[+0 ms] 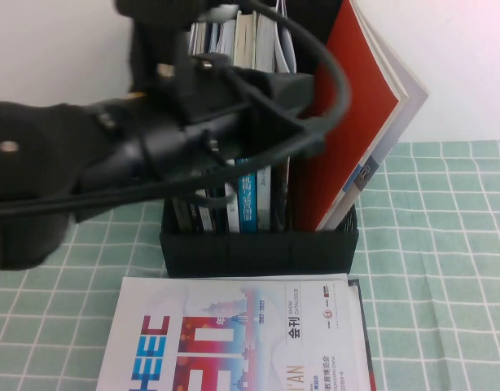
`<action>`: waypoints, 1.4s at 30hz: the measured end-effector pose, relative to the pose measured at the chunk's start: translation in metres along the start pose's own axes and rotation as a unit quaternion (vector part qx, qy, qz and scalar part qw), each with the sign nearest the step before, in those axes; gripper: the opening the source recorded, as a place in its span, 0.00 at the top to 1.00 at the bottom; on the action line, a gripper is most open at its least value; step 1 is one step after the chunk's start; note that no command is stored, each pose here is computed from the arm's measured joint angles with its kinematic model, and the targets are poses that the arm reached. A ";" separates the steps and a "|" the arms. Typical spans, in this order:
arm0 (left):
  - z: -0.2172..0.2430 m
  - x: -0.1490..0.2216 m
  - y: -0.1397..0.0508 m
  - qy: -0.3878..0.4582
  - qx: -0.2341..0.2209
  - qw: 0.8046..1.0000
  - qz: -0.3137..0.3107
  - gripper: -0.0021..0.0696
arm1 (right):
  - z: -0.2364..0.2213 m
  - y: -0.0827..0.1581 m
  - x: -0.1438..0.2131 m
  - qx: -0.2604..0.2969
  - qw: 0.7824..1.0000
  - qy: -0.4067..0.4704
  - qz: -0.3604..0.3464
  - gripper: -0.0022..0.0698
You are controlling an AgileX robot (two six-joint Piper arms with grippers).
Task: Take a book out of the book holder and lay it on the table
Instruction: Hold the bookshelf
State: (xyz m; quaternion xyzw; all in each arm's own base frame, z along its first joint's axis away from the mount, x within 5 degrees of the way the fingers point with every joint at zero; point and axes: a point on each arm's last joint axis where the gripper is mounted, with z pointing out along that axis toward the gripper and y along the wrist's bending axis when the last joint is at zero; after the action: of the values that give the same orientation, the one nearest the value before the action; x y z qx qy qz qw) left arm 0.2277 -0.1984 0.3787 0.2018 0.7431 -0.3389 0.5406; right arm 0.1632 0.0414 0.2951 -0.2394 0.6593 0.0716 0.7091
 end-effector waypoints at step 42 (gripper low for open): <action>0.132 0.016 -0.026 0.006 -0.104 0.987 0.120 0.97 | 0.065 -0.002 0.044 -0.109 0.992 0.031 0.064 0.57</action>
State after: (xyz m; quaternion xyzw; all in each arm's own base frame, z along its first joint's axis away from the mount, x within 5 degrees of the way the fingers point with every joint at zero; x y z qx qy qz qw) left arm 0.2929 -0.3124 0.3462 0.2342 0.7479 -0.1908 0.5911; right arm 0.2276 0.0588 0.2539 -0.2751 0.6831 0.1806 0.6519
